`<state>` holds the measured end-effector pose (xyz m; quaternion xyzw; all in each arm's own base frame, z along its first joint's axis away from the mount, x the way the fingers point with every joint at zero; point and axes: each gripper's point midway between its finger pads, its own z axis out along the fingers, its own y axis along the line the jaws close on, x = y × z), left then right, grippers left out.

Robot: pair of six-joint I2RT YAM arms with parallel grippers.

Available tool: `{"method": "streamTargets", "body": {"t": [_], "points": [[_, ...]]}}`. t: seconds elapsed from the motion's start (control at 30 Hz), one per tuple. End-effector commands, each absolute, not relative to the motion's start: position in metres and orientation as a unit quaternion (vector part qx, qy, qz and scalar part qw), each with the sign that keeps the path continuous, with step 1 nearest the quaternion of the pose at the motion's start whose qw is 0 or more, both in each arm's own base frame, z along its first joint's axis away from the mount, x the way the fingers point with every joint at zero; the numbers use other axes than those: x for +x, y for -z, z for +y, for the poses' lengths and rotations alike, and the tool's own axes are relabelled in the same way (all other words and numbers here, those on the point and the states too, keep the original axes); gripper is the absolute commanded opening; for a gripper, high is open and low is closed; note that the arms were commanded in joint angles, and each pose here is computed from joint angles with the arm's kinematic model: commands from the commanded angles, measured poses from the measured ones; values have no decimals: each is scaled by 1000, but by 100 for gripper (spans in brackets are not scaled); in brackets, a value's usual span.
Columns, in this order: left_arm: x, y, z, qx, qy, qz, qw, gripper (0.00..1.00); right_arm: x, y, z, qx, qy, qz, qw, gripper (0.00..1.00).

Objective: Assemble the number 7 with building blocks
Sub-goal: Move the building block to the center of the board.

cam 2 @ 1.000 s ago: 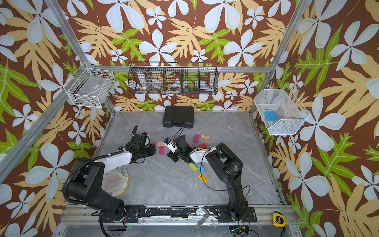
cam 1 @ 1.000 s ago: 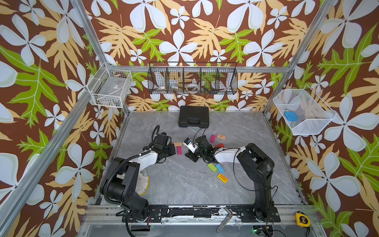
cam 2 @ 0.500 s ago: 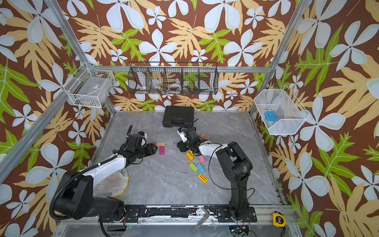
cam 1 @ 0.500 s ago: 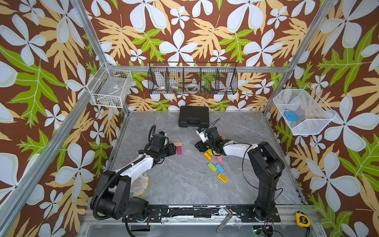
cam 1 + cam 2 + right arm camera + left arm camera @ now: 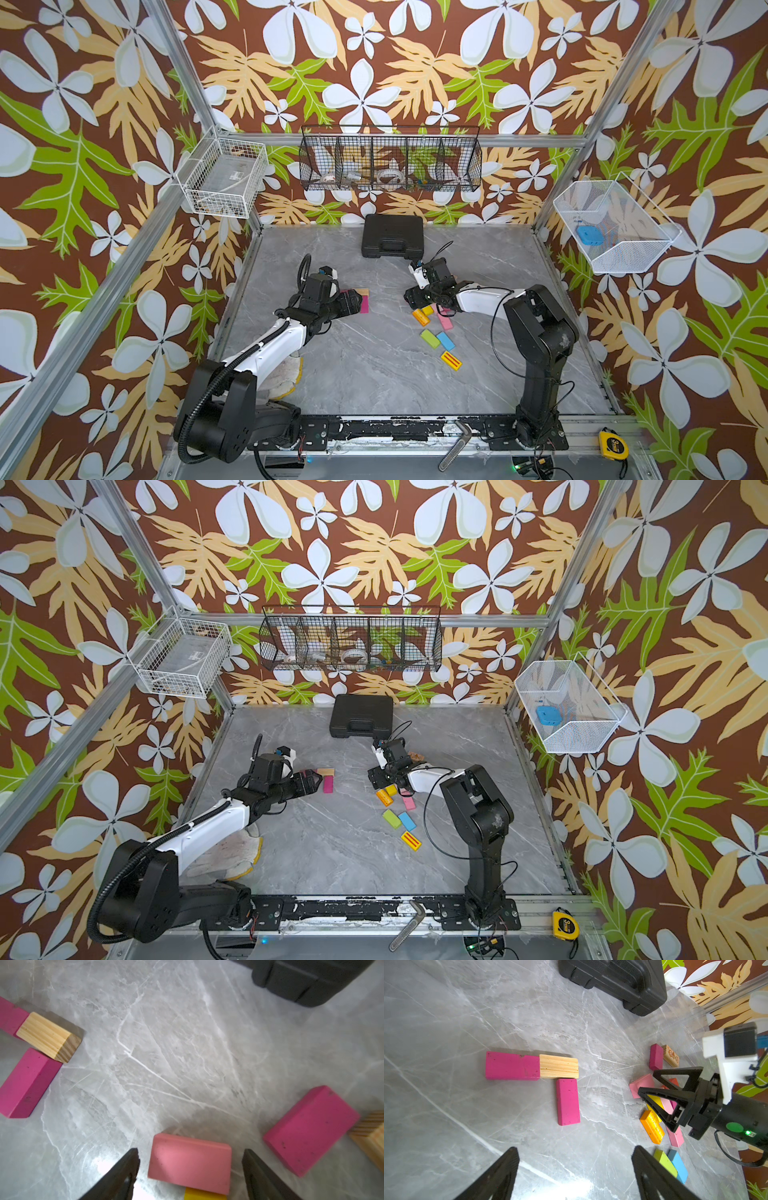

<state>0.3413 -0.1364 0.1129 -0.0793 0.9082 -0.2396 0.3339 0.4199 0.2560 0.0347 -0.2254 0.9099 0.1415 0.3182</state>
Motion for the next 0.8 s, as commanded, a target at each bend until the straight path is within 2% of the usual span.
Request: {"method": "streamTargets", "body": {"t": [0.0,0.17,0.43,0.6,0.77], "points": [[343,-117,-138,-80,246,904,339,88,417,-33,266,-229,-168,908,307,79],[343,-118,-137,-80,245,904,342,89,413,-33,277,-238,-194,903,302,79],[342,-120,-135,-82,242,904,344,89,394,-24,303,-301,-190,890,285,74],[342,-123,-131,-87,234,902,353,89,366,-25,331,-381,-197,857,286,73],[341,-124,-125,-98,223,900,362,89,318,-30,375,-478,-239,795,286,72]]}}
